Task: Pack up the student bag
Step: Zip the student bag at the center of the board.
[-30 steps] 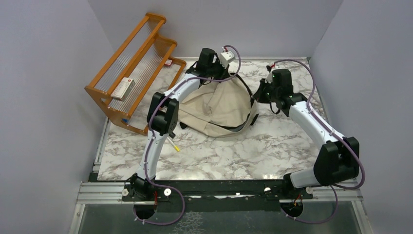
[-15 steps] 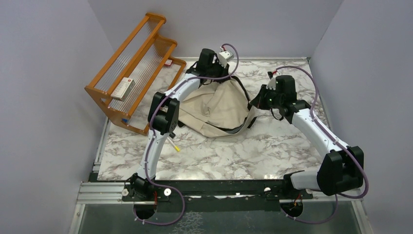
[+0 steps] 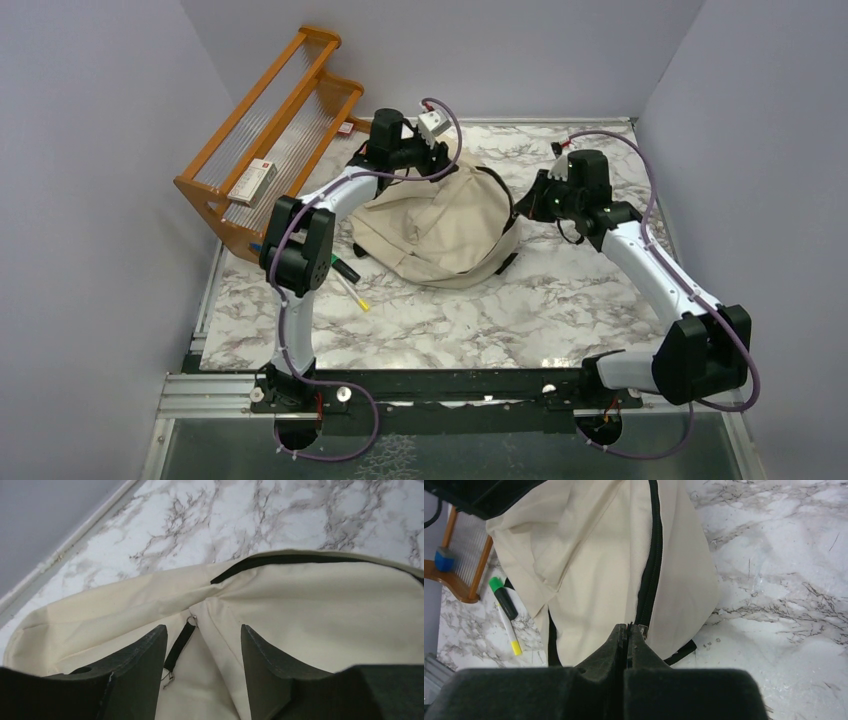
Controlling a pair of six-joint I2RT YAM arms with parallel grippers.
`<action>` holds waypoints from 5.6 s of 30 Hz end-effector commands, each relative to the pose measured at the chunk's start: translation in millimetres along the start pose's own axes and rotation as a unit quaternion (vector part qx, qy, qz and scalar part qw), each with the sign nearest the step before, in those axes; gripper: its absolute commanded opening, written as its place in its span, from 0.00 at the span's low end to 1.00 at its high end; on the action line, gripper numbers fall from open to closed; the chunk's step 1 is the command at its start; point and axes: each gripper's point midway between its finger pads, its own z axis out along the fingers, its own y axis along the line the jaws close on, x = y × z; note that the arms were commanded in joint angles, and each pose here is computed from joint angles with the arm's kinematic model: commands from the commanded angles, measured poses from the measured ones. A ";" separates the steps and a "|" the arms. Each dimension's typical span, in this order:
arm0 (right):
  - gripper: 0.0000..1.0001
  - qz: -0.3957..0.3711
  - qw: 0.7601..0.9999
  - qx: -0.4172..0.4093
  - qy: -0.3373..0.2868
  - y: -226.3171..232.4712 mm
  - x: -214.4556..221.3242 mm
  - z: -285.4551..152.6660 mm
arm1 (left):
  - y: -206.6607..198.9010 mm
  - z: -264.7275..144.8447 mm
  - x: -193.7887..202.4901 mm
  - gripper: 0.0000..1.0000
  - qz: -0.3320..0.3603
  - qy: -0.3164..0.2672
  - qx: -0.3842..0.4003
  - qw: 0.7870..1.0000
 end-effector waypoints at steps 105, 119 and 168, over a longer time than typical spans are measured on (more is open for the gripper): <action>0.00 -0.010 0.979 -0.164 0.118 50.3 68.9 -49.0 | -32.2 115.4 -77.5 0.00 0.286 0.020 -0.041 0.957; 0.00 0.004 0.962 -0.203 0.183 52.5 108.5 -55.1 | 19.8 106.1 -81.5 0.00 0.225 0.009 -0.145 0.963; 0.02 -0.021 0.987 -0.159 0.020 51.0 33.0 -16.9 | -211.5 -46.6 -34.5 0.65 0.097 -0.150 0.041 0.983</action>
